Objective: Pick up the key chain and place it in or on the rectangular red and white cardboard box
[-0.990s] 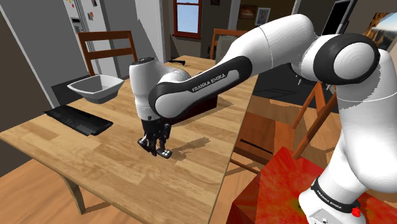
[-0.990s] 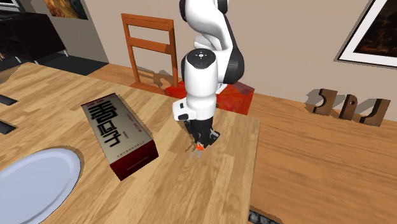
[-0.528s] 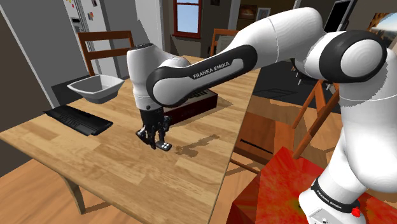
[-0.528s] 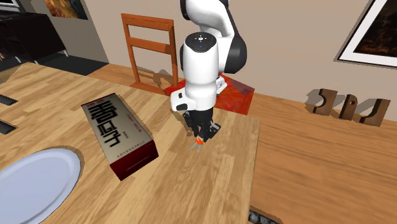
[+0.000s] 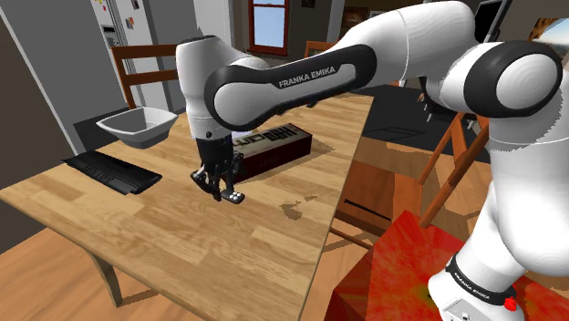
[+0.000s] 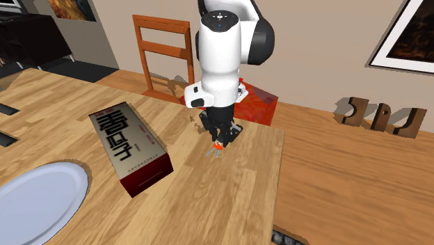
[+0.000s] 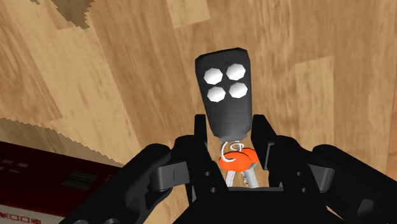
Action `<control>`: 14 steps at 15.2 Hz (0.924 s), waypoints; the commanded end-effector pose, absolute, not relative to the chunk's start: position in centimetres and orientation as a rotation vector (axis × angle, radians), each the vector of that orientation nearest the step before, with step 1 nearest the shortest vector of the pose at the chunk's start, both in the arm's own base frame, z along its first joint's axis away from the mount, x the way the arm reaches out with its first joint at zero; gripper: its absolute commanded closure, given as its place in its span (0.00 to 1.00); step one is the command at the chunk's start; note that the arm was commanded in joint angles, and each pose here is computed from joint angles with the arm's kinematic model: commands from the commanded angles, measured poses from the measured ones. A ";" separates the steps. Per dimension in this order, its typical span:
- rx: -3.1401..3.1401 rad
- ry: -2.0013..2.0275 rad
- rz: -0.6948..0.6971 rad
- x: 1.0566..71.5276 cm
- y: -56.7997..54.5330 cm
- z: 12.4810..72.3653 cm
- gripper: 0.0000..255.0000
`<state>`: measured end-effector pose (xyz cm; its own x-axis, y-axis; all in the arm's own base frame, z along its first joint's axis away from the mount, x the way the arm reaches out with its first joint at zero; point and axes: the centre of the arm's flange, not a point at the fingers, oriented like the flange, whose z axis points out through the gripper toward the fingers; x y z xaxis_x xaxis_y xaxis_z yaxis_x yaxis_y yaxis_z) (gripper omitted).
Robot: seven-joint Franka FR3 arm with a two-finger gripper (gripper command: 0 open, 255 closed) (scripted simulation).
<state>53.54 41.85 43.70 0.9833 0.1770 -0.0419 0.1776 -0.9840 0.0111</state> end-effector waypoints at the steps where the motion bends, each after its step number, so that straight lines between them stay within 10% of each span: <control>1: 3.113 0.278 -0.064 53.5 41.8 44.7 1.00; 14: 3.113 0.278 -0.064 54.9 39.6 50.4 1.00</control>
